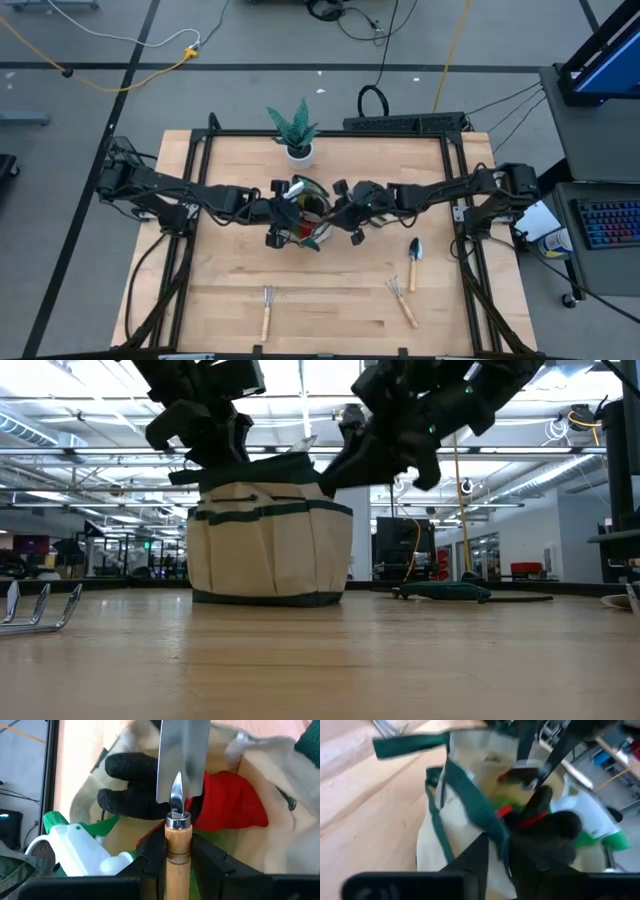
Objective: Pick & Place Garden tools in Gardening bag
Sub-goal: Put the left brown trowel into the gardening bag
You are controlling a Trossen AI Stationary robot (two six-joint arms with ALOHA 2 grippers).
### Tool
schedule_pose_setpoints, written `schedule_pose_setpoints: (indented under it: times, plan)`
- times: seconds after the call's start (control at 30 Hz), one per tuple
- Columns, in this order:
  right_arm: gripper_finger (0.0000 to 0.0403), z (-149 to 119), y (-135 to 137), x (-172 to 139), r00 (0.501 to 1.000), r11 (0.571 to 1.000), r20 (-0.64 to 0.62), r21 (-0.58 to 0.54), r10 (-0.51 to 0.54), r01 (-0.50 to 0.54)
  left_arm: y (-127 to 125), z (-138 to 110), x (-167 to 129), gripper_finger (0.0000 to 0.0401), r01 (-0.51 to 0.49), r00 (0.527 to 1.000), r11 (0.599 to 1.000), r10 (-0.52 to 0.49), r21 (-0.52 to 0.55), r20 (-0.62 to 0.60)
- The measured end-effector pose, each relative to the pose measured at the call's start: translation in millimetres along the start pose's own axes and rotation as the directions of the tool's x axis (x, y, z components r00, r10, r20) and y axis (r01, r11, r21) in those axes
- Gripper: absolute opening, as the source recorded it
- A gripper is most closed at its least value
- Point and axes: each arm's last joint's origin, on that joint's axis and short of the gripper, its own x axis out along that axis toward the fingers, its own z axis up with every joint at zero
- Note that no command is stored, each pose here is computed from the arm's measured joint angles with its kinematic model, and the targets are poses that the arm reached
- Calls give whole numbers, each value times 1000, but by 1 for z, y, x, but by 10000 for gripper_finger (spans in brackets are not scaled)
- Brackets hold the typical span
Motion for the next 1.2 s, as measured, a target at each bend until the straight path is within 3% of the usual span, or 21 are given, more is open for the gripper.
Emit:
schedule_pose_setpoints:
  times: [0.17,0.53,0.7,0.87,1.0,1.2]
  plan:
    - [6,-3,5,1,996,996,0,12,92,-92,1,-3,0,76,-42,999,999,42,18,-34]
    - [5,4,2,-6,996,996,41,-10,85,-85,-1,-8,1,76,-21,995,986,36,165,-91]
    - [3,14,-3,-14,990,998,124,-8,69,-68,-1,-7,1,76,-17,996,973,36,230,-80]
    - [2,10,0,-13,991,996,95,0,90,-90,-6,-2,0,78,-5,999,958,14,288,-30]
    - [2,8,1,-13,992,994,75,12,104,-105,-9,-1,3,104,1,1000,957,8,291,-30]
    - [1,9,0,-13,992,995,79,9,99,-100,-13,0,16,182,-32,997,943,54,332,-59]
